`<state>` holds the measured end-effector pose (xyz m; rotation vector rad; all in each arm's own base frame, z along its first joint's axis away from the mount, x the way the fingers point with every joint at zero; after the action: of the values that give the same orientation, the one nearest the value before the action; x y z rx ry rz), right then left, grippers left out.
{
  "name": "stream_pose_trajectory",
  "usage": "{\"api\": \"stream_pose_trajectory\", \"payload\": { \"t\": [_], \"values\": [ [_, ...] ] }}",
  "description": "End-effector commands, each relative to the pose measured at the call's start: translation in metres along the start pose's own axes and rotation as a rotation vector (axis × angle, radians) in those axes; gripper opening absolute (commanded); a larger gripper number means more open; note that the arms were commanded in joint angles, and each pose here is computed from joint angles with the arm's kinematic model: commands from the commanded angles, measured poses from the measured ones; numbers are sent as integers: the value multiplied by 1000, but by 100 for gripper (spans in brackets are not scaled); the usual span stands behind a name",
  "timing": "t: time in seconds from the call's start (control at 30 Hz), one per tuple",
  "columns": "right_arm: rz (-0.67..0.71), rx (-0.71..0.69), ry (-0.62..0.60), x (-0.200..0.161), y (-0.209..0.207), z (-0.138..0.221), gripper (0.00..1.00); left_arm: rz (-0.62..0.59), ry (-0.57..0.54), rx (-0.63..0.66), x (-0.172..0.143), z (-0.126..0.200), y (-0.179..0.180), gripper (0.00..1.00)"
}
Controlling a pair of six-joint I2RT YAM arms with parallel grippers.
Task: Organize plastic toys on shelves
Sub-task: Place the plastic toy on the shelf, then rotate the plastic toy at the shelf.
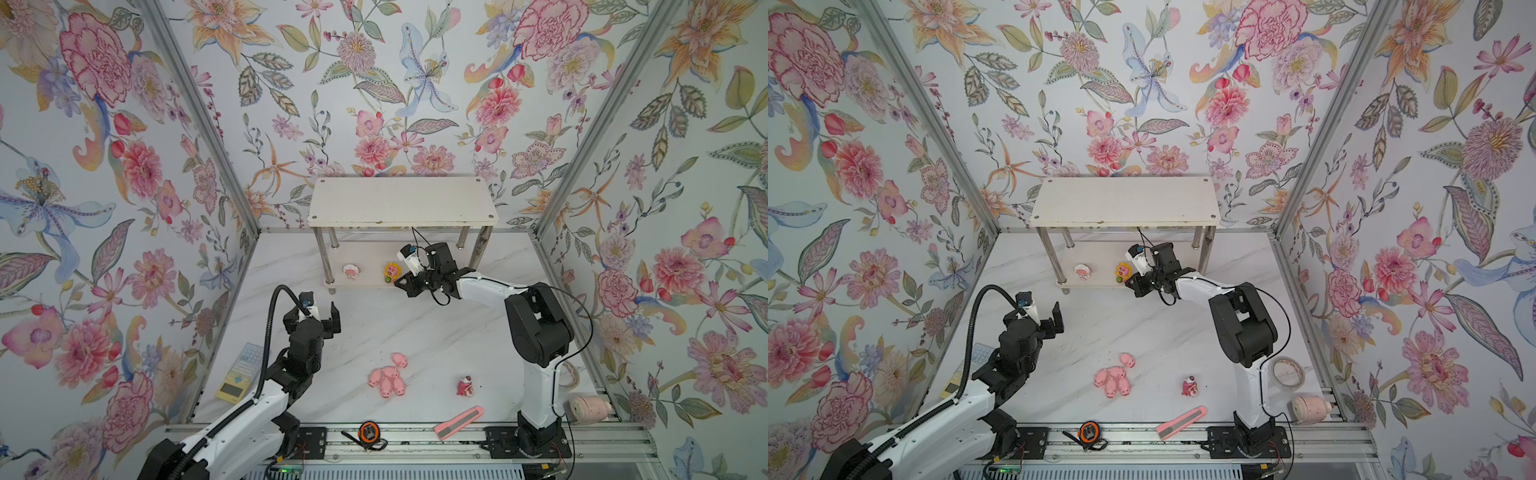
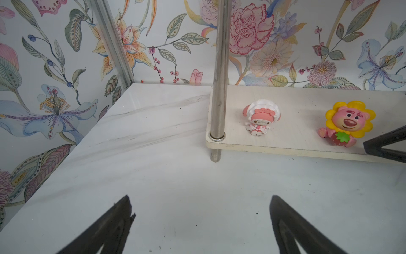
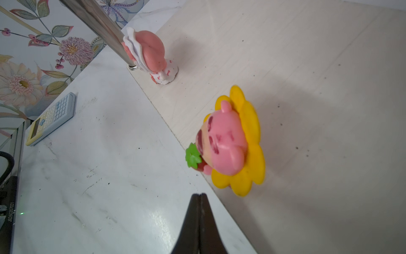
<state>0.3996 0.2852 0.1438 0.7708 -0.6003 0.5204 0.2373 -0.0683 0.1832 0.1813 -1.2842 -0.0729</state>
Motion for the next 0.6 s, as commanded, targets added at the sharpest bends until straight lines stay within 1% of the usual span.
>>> {"api": "stream_pose_trajectory", "payload": {
  "t": [0.0,0.57],
  "values": [
    [-14,13,-20,10,-5,-3,0,-2,0,30,-1,-2,3,99],
    [-36,-4,-44,27,-28,-8,0,-16,13,33,1,-10,0,99]
  ]
}}
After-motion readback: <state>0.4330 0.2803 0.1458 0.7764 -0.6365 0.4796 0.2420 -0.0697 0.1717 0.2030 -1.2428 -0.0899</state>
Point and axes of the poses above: each gripper's point midway between its finger pads, its own z axis back along the fingers, its own y axis along the line the jaws close on, x = y × z, the point moved 7 cm from there along z, back along the fingers, and after that the axes turned 10 degrees about -z, right-handed, at the moved point
